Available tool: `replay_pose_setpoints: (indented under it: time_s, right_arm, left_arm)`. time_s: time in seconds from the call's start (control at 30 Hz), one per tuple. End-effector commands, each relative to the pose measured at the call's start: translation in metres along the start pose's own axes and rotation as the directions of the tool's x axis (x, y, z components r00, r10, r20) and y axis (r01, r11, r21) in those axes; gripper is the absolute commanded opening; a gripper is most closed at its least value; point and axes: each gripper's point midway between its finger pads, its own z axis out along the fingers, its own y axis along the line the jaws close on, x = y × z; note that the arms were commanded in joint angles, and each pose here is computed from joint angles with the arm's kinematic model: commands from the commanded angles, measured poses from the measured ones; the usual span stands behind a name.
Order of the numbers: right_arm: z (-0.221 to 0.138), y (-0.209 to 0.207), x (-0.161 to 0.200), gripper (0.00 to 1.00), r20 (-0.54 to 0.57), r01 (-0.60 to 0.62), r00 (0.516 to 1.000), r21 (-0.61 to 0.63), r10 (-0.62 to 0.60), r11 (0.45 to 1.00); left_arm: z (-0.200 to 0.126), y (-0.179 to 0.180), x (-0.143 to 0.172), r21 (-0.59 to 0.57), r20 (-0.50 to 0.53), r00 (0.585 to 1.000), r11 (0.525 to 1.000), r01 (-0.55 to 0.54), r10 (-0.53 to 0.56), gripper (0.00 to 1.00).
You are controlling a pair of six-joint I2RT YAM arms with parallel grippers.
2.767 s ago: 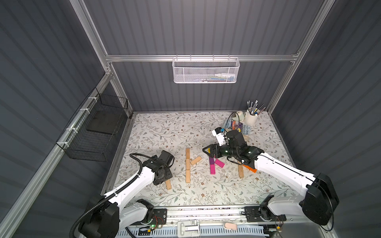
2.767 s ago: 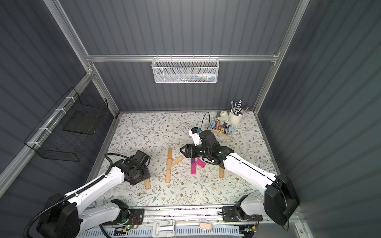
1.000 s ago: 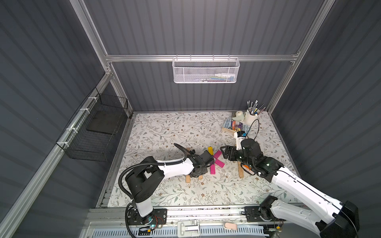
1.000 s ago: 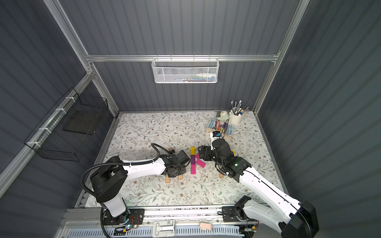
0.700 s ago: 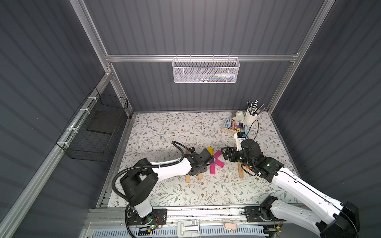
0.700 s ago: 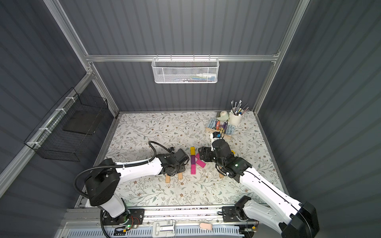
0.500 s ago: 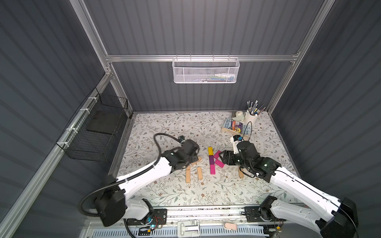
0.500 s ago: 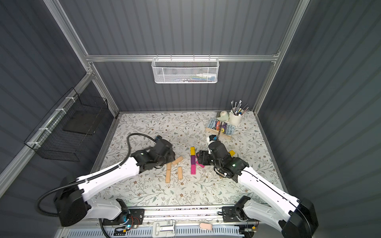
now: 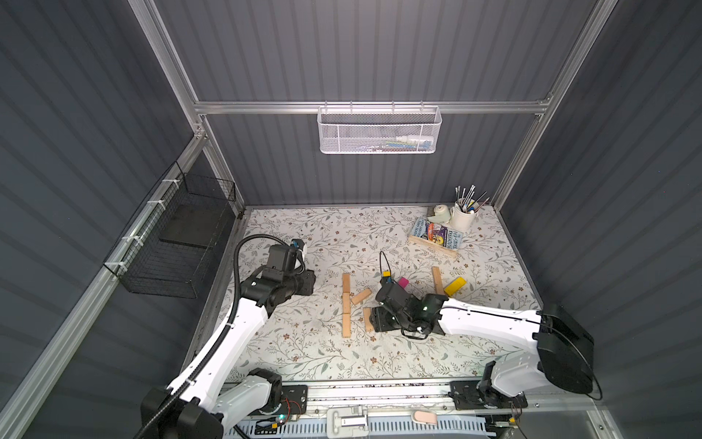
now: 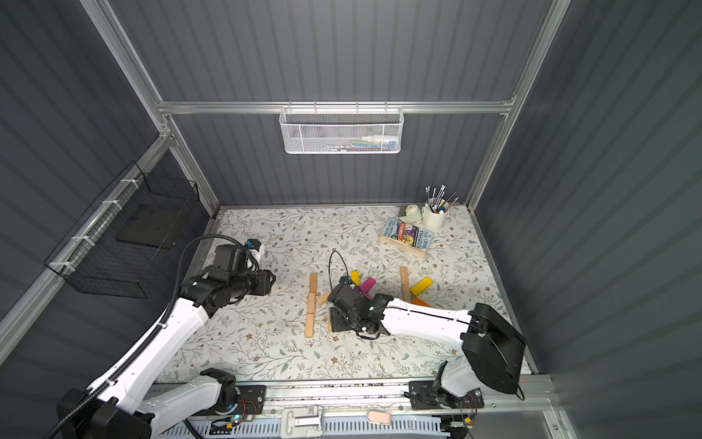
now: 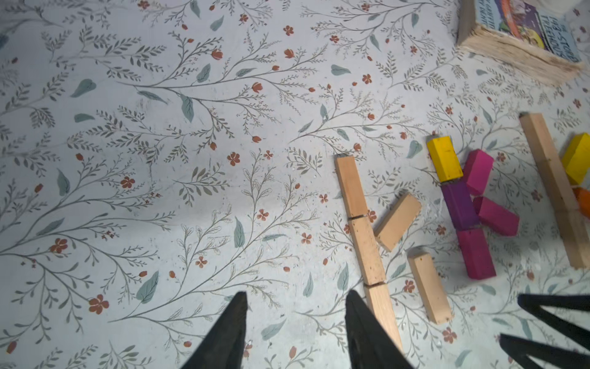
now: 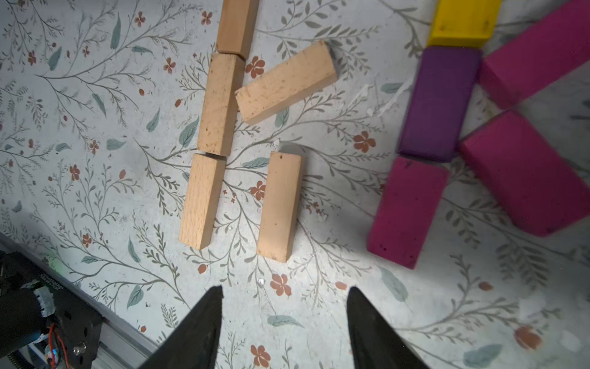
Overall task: Assemble the letter k with building blocks
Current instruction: Assemble the building block at the center of the board.
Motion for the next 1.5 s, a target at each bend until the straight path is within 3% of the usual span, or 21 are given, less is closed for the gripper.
replay_pose_setpoints:
  time_s: [0.0, 0.17, 0.3, 0.5, 0.6, 0.77, 1.07, 1.27, 1.47]
  right_arm:
    - [0.011, 0.009, -0.014, 0.58, 0.046, -0.022, 0.999, 0.006, 0.022, 1.0]
    - [0.034, 0.014, -0.013, 0.53, 0.026, -0.004, 1.0, 0.01, 0.004, 1.0]
    - [0.047, 0.009, -0.009, 0.47, 0.016, 0.012, 1.0, 0.039, -0.013, 0.999]
    - [0.062, 0.007, -0.002, 0.43, -0.017, 0.04, 0.999, 0.055, -0.039, 0.998]
    - [0.066, 0.003, 0.0, 0.41, -0.028, 0.05, 0.998, 0.074, -0.048, 0.996]
    - [0.067, -0.001, 0.004, 0.29, -0.037, 0.108, 0.994, 0.083, -0.105, 0.991]
    - [0.052, 0.01, 0.007, 0.25, -0.033, 0.397, 0.916, -0.056, -0.399, 0.916]
    - [0.053, 0.02, 0.0, 0.25, -0.015, 0.406, 0.912, -0.099, -0.409, 0.908]
    - [0.061, 0.026, -0.007, 0.26, -0.011, 0.415, 0.908, -0.118, -0.419, 0.902]
  left_arm:
    - [-0.015, -0.009, 0.012, 0.053, 0.03, 0.982, 0.981, -0.186, 0.185, 0.49]
    - [-0.029, -0.035, 0.022, 0.205, 0.061, 0.952, 0.93, -0.306, 0.3, 0.67]
    - [-0.028, -0.028, 0.029, 0.177, 0.012, 0.943, 0.928, -0.329, 0.332, 0.72]
    - [-0.031, -0.027, 0.027, 0.161, 0.035, 0.942, 0.929, -0.334, 0.333, 0.84]
    - [-0.032, -0.025, 0.027, 0.147, 0.042, 0.942, 0.931, -0.335, 0.332, 0.88]
    - [-0.034, -0.022, 0.026, 0.13, 0.05, 0.941, 0.933, -0.337, 0.333, 0.92]
    - [-0.04, -0.039, 0.026, 0.208, 0.122, 0.928, 0.905, -0.371, 0.353, 0.98]
    - [-0.054, -0.053, 0.022, 0.255, 0.215, 0.907, 0.875, -0.411, 0.363, 1.0]
    - [-0.055, -0.053, 0.022, 0.256, 0.217, 0.907, 0.875, -0.41, 0.361, 0.99]
